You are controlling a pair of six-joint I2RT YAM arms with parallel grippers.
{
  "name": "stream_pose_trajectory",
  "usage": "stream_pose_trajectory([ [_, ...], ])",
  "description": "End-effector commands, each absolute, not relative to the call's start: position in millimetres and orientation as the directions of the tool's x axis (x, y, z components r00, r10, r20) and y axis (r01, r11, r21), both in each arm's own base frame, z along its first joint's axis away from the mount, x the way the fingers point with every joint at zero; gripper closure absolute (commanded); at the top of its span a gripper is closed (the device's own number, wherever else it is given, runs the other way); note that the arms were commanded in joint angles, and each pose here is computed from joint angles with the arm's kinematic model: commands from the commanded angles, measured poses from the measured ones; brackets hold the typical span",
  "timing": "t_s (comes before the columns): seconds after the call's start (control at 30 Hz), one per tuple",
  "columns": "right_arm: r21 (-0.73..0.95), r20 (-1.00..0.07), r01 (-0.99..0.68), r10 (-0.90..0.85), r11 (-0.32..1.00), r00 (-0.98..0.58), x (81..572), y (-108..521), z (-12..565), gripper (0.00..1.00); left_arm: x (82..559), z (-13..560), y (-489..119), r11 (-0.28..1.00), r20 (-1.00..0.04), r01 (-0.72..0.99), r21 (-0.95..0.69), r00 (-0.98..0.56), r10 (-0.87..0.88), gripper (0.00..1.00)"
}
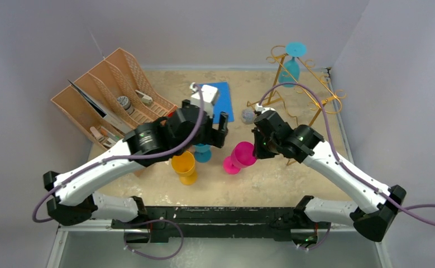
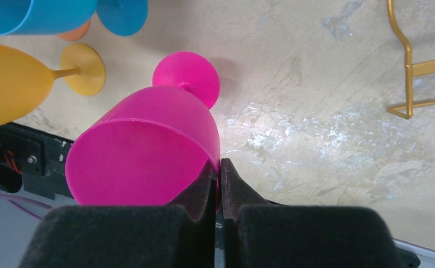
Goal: Take the wine glass off the wine glass rack
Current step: Place the wine glass at the center of the board.
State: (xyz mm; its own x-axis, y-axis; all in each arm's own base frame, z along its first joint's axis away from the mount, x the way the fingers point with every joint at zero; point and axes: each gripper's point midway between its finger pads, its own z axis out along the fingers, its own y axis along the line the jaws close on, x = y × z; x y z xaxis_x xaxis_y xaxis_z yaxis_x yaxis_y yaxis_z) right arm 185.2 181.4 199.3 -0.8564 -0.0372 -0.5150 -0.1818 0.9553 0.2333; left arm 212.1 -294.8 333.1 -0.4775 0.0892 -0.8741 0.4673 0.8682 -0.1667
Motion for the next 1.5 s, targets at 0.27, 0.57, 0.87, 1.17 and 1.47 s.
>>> stream_pose_trajectory([
  [0.27, 0.15, -0.556, -0.281, -0.154, 0.948, -0.817, 191.3, 232.0, 203.9, 1.0, 248.9, 321.4, -133.8, 0.987, -0.889, 0.146, -0.063, -0.457, 0.011, 0.07],
  [0.57, 0.1, -0.536, -0.333, -0.231, 0.938, -0.812, 199.0, 266.6, 189.5, 1.0, 271.5, 289.2, -83.2, 0.998, -0.844, 0.056, -0.034, -0.537, 0.001, 0.07],
  [0.87, 0.066, -0.499, -0.373, -0.293, 0.925, -0.815, 198.3, 285.1, 173.8, 1.0, 279.8, 274.0, -47.9, 0.998, -0.852, -0.046, -0.047, -0.519, -0.064, 0.07],
  [1.17, 0.057, -0.494, -0.41, -0.331, 0.91, -0.804, 199.5, 294.2, 176.0, 0.8, 276.5, 266.3, -33.9, 0.993, -0.885, -0.107, -0.038, -0.459, -0.084, 0.07],
  [1.47, 0.112, -0.551, -0.442, -0.315, 0.89, -0.773, 197.1, 296.4, 207.6, 0.71, 273.8, 254.0, -34.5, 0.994, -0.868, -0.102, -0.035, -0.49, -0.081, 0.07],
])
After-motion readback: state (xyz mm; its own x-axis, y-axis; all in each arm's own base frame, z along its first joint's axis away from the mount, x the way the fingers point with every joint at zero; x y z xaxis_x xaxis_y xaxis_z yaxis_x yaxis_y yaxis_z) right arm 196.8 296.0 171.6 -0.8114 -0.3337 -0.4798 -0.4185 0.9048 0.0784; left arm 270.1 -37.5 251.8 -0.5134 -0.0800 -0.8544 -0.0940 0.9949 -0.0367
